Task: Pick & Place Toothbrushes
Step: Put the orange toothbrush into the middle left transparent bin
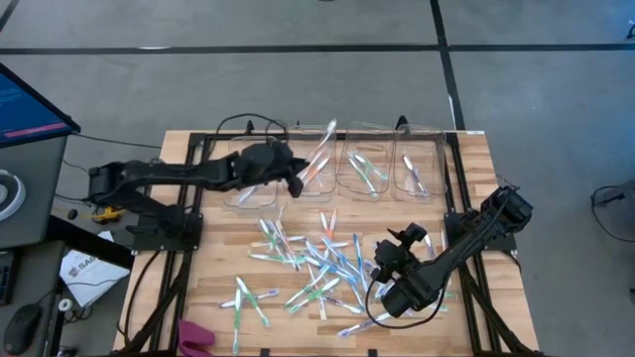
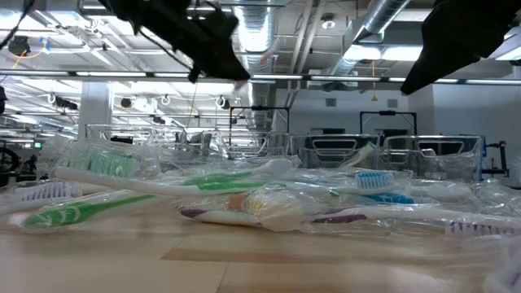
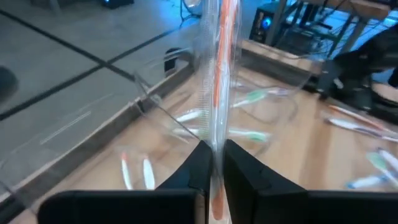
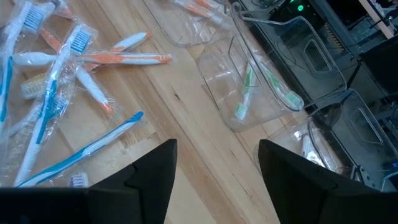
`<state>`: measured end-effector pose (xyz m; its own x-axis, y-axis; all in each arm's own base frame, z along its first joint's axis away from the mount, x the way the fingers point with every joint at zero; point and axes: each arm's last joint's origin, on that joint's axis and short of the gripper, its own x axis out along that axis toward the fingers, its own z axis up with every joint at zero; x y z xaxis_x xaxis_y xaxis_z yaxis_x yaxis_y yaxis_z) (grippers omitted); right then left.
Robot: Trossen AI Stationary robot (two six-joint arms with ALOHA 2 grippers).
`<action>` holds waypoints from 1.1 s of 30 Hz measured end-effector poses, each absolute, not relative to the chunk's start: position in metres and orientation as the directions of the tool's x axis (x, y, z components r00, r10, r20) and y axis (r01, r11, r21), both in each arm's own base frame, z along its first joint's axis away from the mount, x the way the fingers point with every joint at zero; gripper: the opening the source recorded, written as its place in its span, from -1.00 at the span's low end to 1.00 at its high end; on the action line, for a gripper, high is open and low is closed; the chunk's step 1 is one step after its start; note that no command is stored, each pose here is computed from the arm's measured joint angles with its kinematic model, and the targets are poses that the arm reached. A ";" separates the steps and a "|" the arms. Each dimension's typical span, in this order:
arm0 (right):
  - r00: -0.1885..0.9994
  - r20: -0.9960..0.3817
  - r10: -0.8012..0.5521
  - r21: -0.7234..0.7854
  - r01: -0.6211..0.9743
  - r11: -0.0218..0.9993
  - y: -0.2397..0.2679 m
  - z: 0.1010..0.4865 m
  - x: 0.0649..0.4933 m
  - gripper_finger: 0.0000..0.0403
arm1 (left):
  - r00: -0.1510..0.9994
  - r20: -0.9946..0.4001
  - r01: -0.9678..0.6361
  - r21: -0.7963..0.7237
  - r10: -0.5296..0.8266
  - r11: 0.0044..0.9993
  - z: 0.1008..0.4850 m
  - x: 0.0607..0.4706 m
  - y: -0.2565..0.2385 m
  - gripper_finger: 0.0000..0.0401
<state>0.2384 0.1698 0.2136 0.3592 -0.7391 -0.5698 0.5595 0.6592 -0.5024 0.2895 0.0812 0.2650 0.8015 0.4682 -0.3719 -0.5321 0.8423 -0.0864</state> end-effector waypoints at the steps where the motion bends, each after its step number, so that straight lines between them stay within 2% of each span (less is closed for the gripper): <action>1: 0.359 -0.570 -0.739 -0.502 0.560 0.659 0.170 0.214 0.238 0.10 | 0.790 -0.392 -0.543 -0.089 0.472 0.835 0.260 0.291 0.087 -0.91; 11: 0.362 -0.571 -0.737 -0.497 0.562 0.661 0.170 0.213 0.239 0.10 | 0.732 -0.479 -0.605 -0.133 0.484 0.785 0.229 0.299 0.110 -0.88; 33: 0.370 -0.574 -0.730 -0.483 0.567 0.667 0.171 0.213 0.239 0.10 | 0.686 -0.531 -0.652 -0.143 0.498 0.745 0.205 0.290 0.112 -0.81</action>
